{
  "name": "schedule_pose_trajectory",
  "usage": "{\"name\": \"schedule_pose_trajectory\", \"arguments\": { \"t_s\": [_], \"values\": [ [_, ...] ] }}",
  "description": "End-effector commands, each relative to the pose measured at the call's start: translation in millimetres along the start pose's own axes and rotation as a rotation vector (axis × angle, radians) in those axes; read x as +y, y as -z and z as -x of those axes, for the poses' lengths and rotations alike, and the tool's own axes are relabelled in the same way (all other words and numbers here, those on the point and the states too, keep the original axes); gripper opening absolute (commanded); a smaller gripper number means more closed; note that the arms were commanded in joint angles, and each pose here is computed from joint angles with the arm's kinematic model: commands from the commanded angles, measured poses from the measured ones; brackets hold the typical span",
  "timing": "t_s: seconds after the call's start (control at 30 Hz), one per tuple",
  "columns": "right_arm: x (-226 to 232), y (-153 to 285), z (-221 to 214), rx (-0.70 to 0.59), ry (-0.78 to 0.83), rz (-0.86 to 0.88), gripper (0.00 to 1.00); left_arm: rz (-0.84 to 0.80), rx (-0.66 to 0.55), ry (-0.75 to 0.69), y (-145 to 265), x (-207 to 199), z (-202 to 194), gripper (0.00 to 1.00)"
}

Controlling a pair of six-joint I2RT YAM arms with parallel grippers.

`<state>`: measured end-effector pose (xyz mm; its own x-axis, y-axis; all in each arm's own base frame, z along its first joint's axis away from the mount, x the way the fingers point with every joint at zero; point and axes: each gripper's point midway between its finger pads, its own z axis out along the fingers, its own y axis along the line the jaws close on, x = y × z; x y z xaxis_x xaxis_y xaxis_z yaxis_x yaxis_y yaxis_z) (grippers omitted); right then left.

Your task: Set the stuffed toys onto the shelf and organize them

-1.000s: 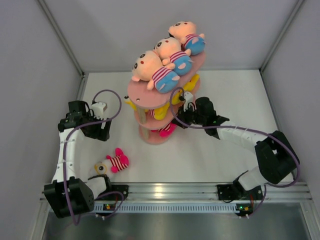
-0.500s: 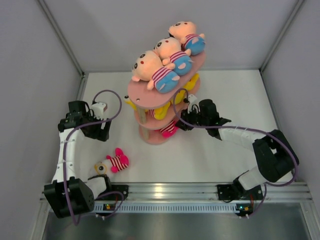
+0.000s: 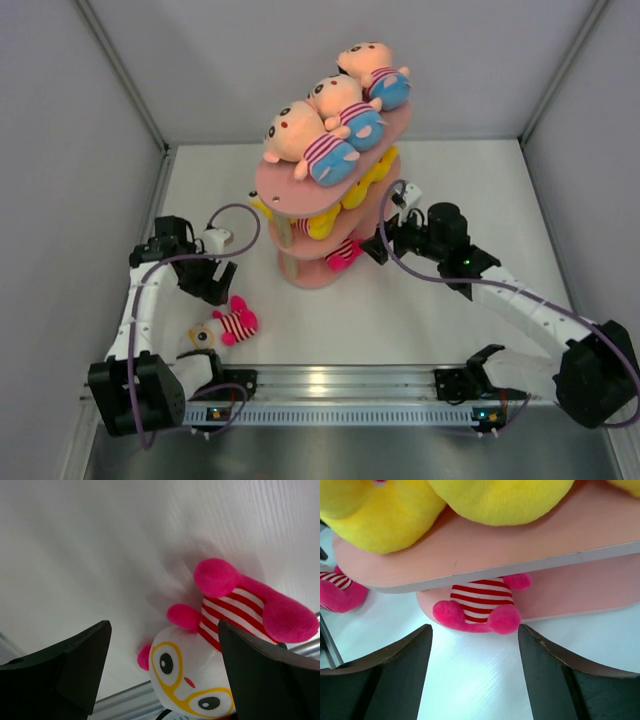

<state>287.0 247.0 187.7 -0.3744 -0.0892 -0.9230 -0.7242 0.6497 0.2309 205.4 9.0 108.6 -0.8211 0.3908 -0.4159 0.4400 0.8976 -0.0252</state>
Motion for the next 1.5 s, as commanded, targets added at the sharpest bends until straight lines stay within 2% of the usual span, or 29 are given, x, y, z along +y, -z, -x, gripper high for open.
{"name": "schedule_pose_trajectory", "arguments": {
  "t_s": [0.0,0.07,0.23,0.33,0.37,0.43,0.53,0.67,0.7,0.73,0.83,0.97,1.1,1.33,1.47],
  "values": [
    [-2,30,23,-0.061,0.071,-0.074,0.7,-0.068,0.117,-0.106,-2,-18,-34,0.93],
    [9,44,39,-0.114,0.102,-0.067,0.7,-0.118,0.132,-0.132,1,-27,-41,0.93],
    [29,60,48,-0.135,0.123,-0.048,0.71,-0.27,0.11,-0.256,16,-57,-48,0.95],
    [42,61,52,-0.157,0.133,-0.021,0.7,-0.288,0.202,-0.306,6,-61,-69,0.93],
    [46,60,51,-0.154,0.136,-0.012,0.7,-0.31,0.227,-0.31,2,-65,-78,0.83],
    [57,57,51,-0.151,0.146,-0.006,0.69,-0.314,0.249,-0.298,0,-63,-80,0.79],
    [80,49,52,-0.149,0.157,0.025,0.69,-0.281,0.231,-0.317,-4,-57,-74,0.62],
    [128,40,58,-0.214,0.131,0.154,0.69,-0.307,0.214,-0.312,-7,-62,-74,0.32],
    [137,36,51,-0.209,0.127,0.184,0.69,-0.305,0.214,-0.313,-7,-61,-73,0.14],
    [159,35,46,-0.211,0.142,0.243,0.69,-0.303,0.209,-0.315,-6,-62,-72,0.0],
    [198,21,30,-0.203,0.2,0.335,0.69,-0.282,0.167,-0.323,-2,-62,-67,0.0],
    [241,-11,3,-0.139,0.24,0.469,0.7,-0.225,0.021,-0.316,17,-64,-39,0.0],
    [270,-27,6,-0.188,0.29,0.55,0.71,-0.167,-0.092,-0.308,38,-64,-17,0.0],
    [267,-67,13,-0.208,0.368,0.459,0.79,-0.147,-0.118,-0.293,46,-63,-7,0.0],
    [273,-99,4,-0.155,0.393,0.464,0.8,-0.158,-0.127,-0.295,47,-64,-5,0.0]
  ]
}}
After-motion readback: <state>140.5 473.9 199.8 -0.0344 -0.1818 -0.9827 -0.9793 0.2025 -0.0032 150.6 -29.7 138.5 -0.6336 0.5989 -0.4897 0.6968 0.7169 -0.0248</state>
